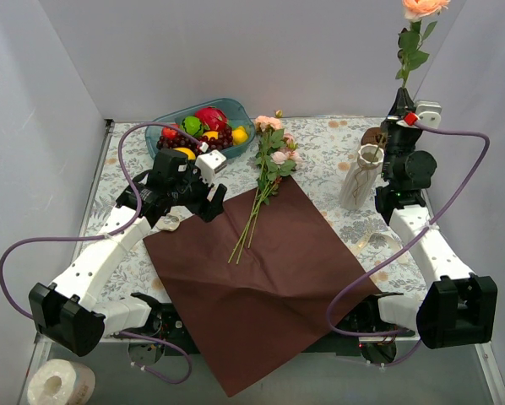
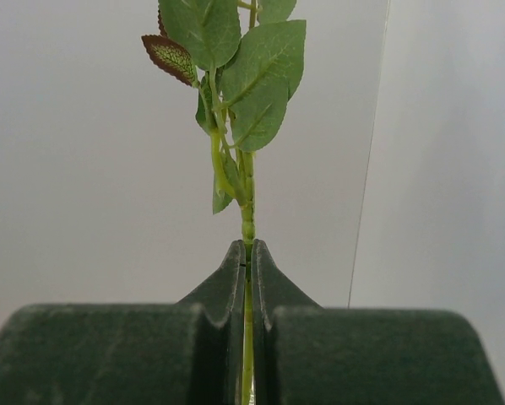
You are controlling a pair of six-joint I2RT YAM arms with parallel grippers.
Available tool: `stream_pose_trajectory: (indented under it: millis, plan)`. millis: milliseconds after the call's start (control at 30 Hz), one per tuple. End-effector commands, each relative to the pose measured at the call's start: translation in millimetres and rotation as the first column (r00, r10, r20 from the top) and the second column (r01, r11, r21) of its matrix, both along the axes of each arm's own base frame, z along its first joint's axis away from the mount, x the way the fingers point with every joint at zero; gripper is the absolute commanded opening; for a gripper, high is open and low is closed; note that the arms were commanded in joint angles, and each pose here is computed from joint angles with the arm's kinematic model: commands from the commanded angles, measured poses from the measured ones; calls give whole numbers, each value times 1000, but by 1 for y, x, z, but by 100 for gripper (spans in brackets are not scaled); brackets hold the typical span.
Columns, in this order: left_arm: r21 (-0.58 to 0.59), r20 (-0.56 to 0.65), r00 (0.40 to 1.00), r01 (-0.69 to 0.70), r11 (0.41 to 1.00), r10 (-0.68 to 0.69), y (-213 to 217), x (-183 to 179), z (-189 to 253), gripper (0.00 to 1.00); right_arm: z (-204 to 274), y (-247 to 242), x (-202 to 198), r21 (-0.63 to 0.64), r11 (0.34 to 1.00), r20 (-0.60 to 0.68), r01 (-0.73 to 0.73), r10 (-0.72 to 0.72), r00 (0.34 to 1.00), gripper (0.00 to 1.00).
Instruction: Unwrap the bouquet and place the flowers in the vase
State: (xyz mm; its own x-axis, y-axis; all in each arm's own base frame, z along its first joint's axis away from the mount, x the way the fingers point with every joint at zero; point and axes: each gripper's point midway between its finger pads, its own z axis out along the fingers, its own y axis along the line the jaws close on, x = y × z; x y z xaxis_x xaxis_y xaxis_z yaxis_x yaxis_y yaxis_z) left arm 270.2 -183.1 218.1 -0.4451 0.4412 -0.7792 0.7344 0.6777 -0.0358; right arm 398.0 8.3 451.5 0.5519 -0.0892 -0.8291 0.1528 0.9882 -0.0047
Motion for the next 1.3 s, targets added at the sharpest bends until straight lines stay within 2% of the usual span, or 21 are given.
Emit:
stream_pose_trajectory:
  millis: [0,767,1267]
  plan:
    - [-12,27,1000,11,1000,-11,1,0,3,71,49,1,-13,31,999,152,-37,32,988,1]
    - [-16,36,999,15,1000,-15,1,0,5,71,45,-1,-4,-23,999,156,23,-19,988,1]
    - [-31,21,1000,17,999,-17,-1,0,5,71,-26,-1,-2,-13,999,57,31,-30,998,1]
